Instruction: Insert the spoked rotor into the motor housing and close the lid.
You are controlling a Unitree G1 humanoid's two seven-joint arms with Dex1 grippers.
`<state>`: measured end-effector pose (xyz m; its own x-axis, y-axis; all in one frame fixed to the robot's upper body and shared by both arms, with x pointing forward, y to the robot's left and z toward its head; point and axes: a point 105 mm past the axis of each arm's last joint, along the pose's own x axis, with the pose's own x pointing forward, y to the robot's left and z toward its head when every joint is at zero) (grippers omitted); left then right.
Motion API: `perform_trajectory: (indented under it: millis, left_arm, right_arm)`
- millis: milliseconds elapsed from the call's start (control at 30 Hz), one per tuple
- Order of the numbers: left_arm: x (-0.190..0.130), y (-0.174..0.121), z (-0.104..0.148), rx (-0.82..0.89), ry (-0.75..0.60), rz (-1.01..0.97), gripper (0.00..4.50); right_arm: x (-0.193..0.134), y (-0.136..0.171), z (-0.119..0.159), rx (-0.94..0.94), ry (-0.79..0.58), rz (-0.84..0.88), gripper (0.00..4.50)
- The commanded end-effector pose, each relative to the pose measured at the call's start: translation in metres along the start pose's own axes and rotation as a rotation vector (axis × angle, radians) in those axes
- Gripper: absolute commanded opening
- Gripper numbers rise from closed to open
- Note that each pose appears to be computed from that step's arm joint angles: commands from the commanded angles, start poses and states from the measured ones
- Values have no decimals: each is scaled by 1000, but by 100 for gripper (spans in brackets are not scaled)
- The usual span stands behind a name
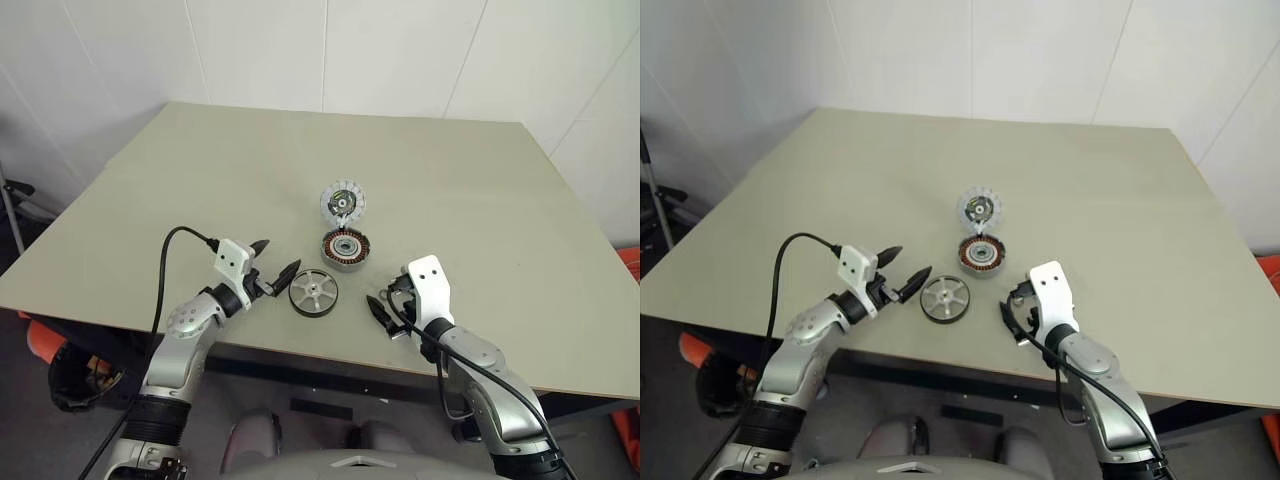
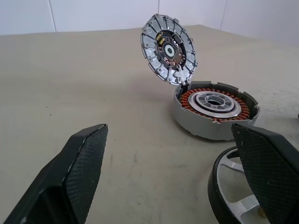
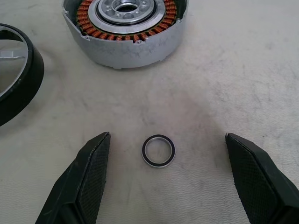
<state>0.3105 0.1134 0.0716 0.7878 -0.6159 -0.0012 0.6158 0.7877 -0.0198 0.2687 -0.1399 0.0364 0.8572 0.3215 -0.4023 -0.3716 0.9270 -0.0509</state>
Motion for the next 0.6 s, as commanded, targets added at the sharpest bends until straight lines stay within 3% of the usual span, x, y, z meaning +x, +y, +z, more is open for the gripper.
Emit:
perform_trajectory:
  millis: [33,100,400,600]
  left_arm:
    - [-1,1,13,24,-38,0,450]
    - [-2,1,13,24,-37,0,450]
    - [-1,2,9,20,-33,1,450]
    - [1,2,8,20,-37,-2,450]
  right_arm:
    - [1,-2,6,-19,-18,-12,427]
    - [1,-1,6,-16,-16,-14,380]
    - [1,-2,6,-13,-16,-21,66]
    - [0,-1,16,-25,-49,-8,57]
